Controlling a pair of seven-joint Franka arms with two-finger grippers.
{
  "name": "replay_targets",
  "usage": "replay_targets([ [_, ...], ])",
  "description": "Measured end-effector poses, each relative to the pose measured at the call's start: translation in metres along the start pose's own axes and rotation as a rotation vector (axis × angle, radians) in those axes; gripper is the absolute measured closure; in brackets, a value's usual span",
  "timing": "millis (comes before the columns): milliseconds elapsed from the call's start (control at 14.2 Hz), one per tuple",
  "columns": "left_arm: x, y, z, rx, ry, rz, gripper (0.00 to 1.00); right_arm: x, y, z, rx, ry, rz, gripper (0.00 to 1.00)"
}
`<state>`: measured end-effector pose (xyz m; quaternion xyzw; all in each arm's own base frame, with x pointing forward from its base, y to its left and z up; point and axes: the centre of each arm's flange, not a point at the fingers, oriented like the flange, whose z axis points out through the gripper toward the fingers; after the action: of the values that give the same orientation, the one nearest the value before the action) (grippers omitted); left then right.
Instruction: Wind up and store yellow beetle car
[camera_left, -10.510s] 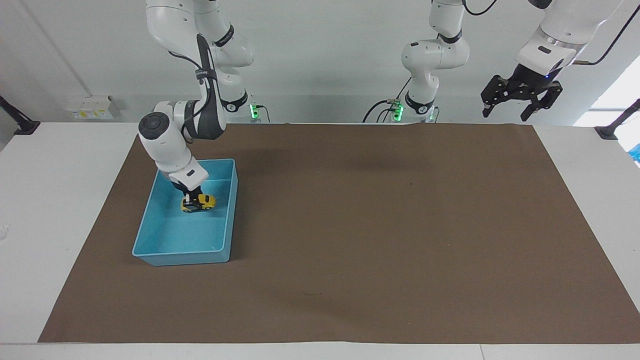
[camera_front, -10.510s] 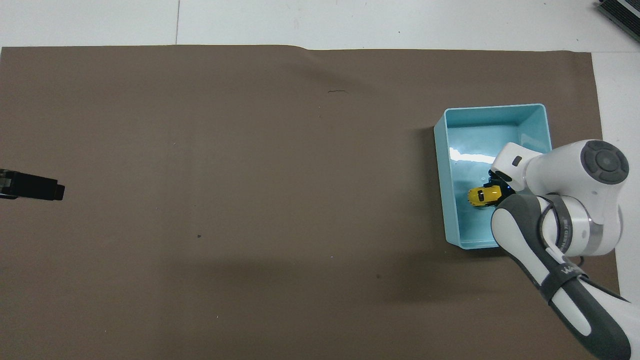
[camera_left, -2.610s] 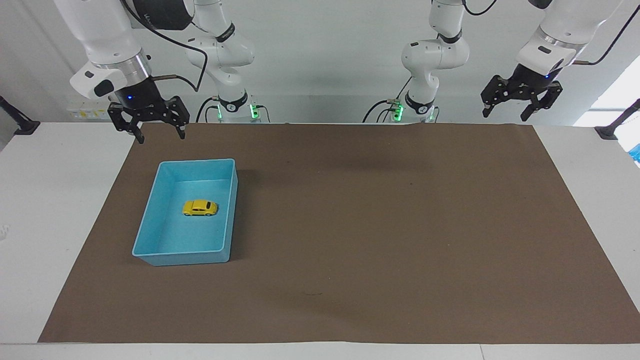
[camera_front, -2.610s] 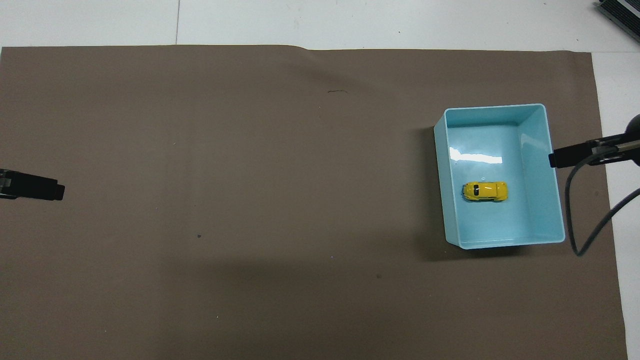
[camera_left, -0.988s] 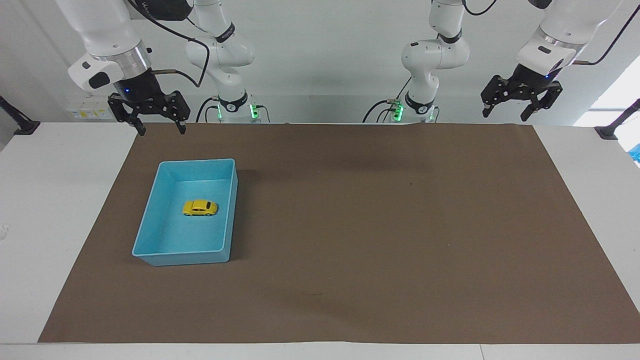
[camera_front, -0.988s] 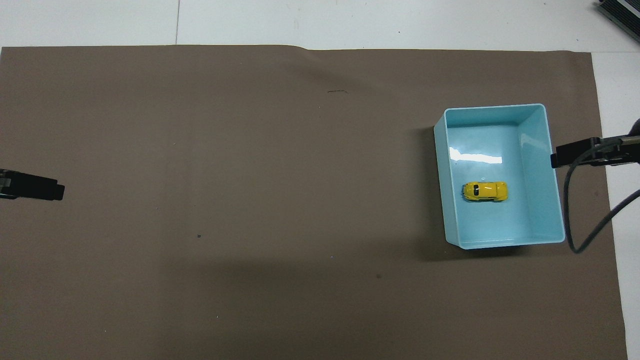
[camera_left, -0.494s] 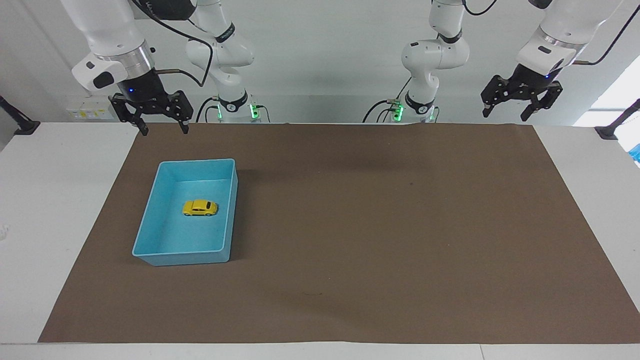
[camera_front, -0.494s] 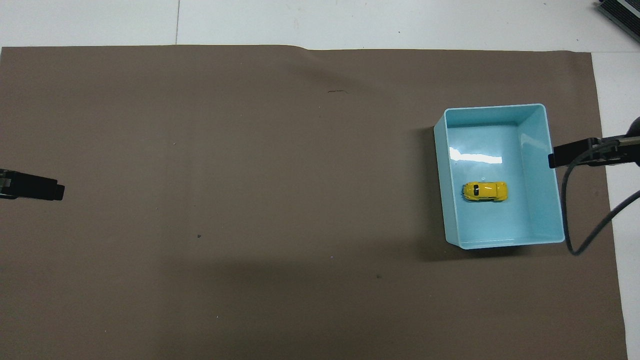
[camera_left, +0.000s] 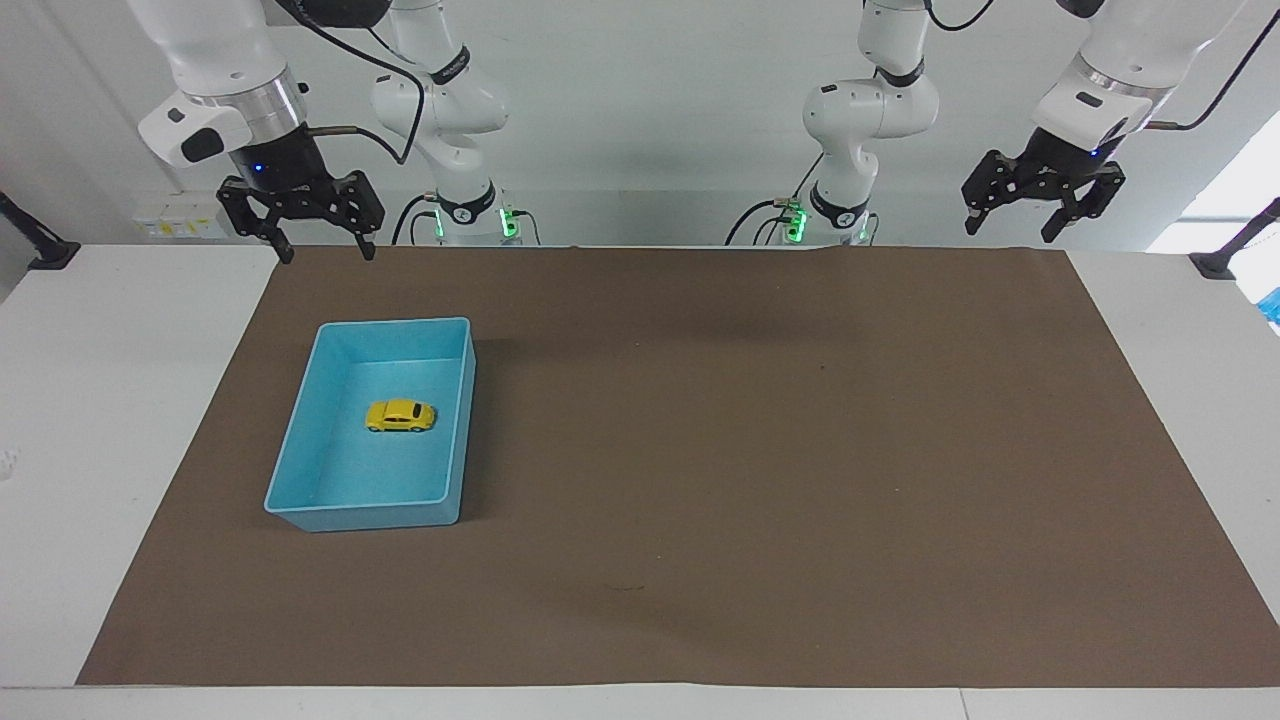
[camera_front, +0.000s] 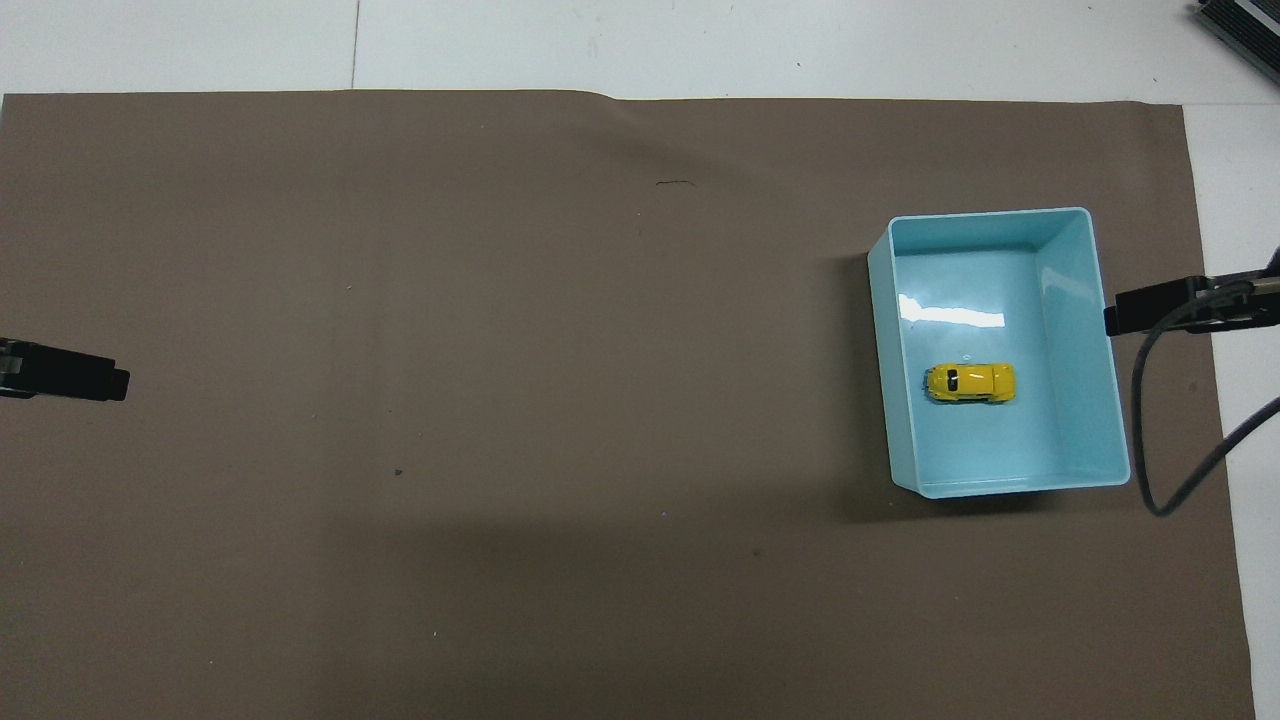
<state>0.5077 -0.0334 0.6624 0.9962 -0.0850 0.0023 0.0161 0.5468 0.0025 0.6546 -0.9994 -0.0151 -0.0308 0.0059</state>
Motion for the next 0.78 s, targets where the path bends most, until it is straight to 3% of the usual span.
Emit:
replay_targets([
  [776,0.0000,0.0000,0.0000,0.000,0.000,0.000,0.00,-0.0009,0.0019,-0.0040,-0.001,0.008,0.003,0.00],
])
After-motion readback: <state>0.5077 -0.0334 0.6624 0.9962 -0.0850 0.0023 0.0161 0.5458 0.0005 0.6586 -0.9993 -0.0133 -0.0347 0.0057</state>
